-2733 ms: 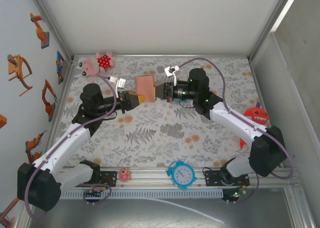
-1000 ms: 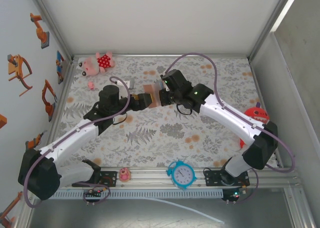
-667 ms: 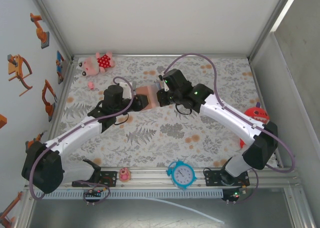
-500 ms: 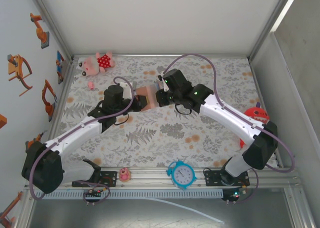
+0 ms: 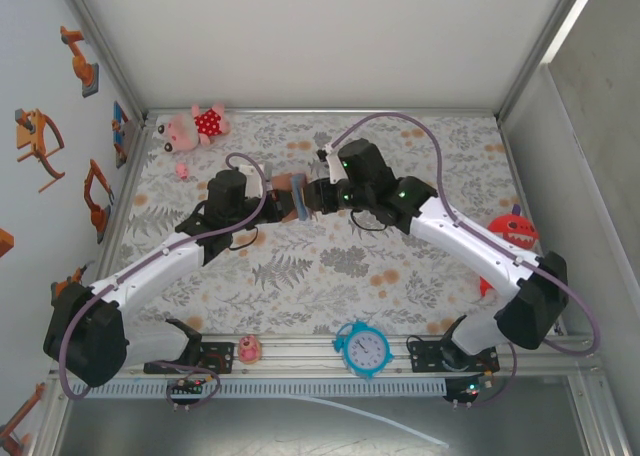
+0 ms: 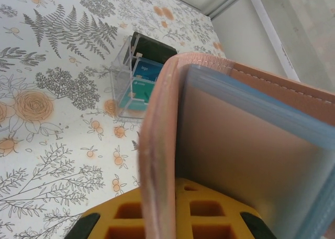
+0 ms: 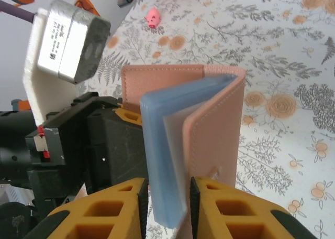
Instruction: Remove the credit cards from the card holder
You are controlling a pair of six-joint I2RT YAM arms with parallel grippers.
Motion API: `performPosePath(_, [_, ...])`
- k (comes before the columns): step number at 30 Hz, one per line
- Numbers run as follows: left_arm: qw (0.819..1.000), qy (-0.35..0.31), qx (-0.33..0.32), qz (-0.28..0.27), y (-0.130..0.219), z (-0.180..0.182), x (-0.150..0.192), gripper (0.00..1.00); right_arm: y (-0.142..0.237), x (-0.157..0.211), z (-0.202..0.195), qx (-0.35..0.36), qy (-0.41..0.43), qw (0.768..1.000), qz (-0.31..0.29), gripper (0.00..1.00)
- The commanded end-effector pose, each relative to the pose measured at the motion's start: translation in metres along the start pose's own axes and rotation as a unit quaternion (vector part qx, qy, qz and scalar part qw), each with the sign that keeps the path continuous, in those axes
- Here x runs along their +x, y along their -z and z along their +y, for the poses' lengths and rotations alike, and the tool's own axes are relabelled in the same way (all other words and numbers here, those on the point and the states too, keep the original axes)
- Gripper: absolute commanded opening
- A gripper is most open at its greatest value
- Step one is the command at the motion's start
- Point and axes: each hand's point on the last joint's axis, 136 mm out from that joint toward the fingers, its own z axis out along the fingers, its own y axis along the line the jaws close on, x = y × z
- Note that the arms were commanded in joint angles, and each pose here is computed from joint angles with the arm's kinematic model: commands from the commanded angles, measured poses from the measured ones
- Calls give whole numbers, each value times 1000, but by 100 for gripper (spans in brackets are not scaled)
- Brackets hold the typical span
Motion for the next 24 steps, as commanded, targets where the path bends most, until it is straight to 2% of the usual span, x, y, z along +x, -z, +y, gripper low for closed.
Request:
performPosePath(1, [999, 0, 37, -12, 3, -19, -10, 0, 8, -11, 7, -21, -3, 999, -27, 26])
performPosePath(7, [998, 0, 63, -20, 8, -32, -14, 0, 1, -6, -2, 0, -2, 1000, -13, 38])
performPosePath(11, [996, 2, 85, -23, 11, -41, -16, 0, -2, -2, -7, 10, -2, 1000, -7, 41])
performPosePath(17, [994, 10, 108, -25, 10, -47, -17, 0, -1, -3, -6, 7, -2, 1000, -9, 25])
performPosePath(24, [992, 9, 126, -24, 11, -53, -17, 0, 7, -7, -4, 8, 3, 1000, -19, 22])
